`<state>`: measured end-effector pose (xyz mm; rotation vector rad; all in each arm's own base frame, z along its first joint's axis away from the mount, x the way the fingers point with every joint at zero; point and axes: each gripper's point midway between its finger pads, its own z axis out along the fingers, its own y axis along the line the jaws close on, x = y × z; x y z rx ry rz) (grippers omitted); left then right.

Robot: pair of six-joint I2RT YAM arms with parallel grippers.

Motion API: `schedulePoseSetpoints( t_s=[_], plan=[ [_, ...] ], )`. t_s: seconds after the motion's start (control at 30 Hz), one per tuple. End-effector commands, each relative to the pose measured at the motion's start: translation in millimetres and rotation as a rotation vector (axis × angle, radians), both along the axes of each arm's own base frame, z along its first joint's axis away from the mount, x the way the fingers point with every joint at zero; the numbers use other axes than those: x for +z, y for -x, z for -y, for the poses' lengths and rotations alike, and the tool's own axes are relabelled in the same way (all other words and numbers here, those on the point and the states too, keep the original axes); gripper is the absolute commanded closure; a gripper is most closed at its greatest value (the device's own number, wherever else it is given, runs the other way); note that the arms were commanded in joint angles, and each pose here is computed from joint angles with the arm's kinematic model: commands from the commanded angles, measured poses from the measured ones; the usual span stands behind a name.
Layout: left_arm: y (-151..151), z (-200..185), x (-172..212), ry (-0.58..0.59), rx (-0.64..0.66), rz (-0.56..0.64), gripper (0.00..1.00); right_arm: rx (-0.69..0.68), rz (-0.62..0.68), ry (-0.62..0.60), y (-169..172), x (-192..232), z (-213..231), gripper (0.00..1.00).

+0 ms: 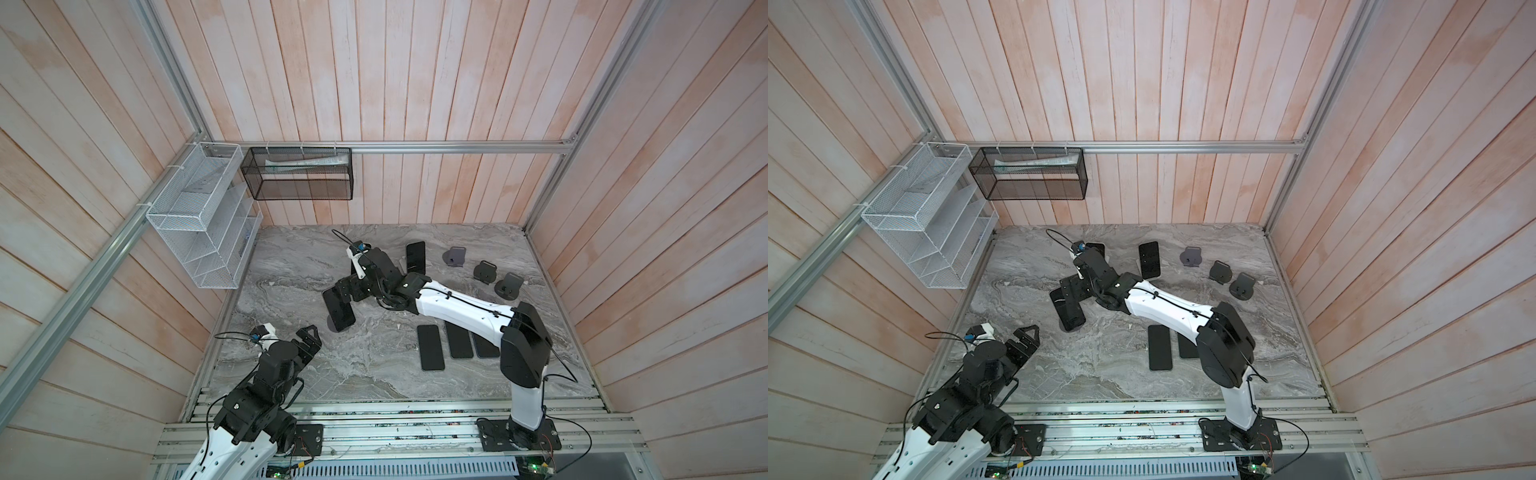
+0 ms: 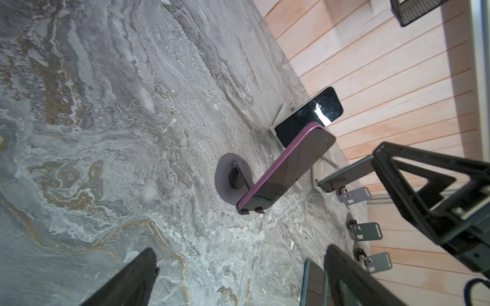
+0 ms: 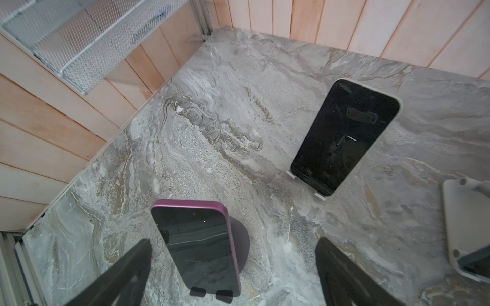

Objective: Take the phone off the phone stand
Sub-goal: 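Move the right gripper across to the purple-edged phone near the left gripper, then close the right gripper on the purple-edged phone and lift it off its stand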

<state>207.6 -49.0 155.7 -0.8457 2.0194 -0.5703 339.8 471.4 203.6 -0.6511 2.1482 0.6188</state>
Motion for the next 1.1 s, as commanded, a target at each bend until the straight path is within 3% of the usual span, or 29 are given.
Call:
schedulePoseSetpoints(
  t_s=[0.0,0.3,0.7,1.07],
  plan=[
    [-3,-10,8,-0.029,0.053,0.007,0.0,0.019,0.006,0.068,3,-8,-11,0.02],
    [-1,-10,13,-0.03,0.038,0.019,0.0,0.067,0.021,0.105,7,-18,-46,0.02],
    [4,-14,18,-0.04,0.033,0.046,0.0,-0.03,0.022,0.114,-6,-30,-52,0.02],
    [9,-17,24,-0.027,0.04,0.061,0.0,-0.034,-0.007,0.109,-3,-42,-58,0.02]
  ],
)
